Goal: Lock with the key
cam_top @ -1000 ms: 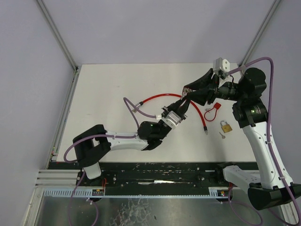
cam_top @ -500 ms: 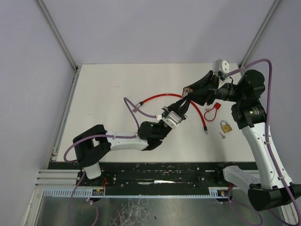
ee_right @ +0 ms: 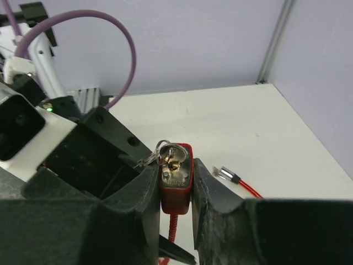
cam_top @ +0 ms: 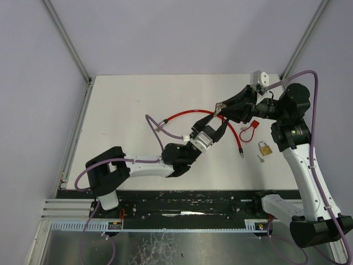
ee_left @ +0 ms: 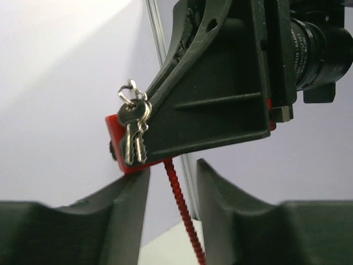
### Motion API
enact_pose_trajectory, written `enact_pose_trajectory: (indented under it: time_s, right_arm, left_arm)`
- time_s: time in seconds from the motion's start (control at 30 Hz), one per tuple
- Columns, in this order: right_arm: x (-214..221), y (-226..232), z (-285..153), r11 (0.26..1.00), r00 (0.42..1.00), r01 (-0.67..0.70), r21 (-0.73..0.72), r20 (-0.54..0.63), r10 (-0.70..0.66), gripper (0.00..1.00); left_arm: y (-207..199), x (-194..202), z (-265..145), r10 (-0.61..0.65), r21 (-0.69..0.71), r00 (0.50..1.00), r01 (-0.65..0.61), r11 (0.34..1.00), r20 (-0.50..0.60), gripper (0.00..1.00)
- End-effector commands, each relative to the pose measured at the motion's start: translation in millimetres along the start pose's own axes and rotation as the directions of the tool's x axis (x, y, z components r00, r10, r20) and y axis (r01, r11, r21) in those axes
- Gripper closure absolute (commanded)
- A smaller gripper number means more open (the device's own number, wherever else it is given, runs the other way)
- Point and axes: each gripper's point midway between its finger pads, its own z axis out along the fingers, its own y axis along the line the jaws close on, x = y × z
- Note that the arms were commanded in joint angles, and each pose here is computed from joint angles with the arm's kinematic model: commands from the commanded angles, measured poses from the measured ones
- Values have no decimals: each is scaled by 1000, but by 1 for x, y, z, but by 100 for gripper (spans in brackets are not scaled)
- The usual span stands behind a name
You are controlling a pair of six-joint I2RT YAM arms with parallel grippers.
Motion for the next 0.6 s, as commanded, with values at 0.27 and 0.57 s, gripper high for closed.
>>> enact_pose_trajectory:
  time_s: [0.27,0.57]
  right_arm:
    - [0,-42,-45,973,992,-13,230,128,-17,100]
    - [34,-65,-65,927,981,-100,361,193,30,100]
  left_arm:
    - [9,-5,-38,-107,-27,994,107,994,-30,40]
    - [-26,18,-110,-495,25,809,529,848,-318,30]
